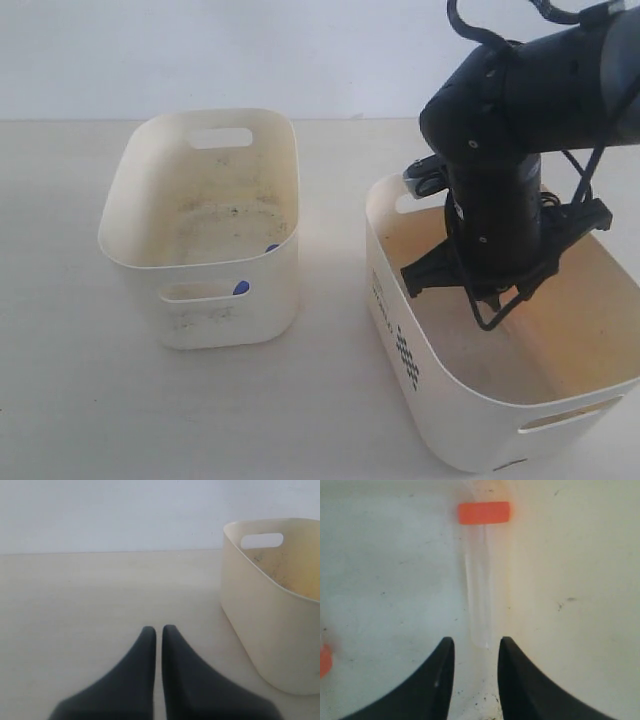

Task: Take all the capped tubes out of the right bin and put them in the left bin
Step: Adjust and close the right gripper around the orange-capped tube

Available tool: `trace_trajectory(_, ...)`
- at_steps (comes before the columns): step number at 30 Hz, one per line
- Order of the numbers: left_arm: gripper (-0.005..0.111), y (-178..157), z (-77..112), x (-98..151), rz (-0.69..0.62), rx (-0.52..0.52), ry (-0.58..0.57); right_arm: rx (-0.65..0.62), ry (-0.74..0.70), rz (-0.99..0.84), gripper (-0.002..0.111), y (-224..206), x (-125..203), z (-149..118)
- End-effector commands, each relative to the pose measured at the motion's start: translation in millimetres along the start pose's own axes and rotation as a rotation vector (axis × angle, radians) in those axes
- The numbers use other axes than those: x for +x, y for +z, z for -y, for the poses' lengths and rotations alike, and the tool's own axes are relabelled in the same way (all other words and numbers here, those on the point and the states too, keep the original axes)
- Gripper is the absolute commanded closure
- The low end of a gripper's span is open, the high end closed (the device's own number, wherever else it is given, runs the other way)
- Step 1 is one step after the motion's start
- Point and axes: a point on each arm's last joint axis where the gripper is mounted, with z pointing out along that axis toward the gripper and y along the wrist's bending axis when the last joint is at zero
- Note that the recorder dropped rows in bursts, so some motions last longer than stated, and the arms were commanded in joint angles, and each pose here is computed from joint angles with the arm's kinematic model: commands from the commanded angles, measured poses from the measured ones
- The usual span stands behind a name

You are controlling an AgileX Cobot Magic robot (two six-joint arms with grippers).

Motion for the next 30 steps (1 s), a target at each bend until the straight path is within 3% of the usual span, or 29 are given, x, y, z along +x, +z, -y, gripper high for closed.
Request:
trace_trajectory(1, 0.102, 0, 0.1, -2, 0.008, 0.002, -0.015, 0.018, 0.003, 0.017, 0.079, -1, -1, 2)
trace_trajectory(20, 0.102, 0, 0.1, -2, 0.006, 0.002, -0.015, -0.044, 0.01, 0.035, 0.078, 14, 7, -6)
trace_trajectory(25, 0.102, 0, 0.1, -2, 0.008, 0.002, -0.015, -0.053, 0.013, 0.047, 0.057, 14, 5, -6)
trace_trajectory(30, 0.102, 0, 0.1, -2, 0.008, 0.002, -0.015, -0.046, 0.006, 0.054, 0.055, 15, 5, -6)
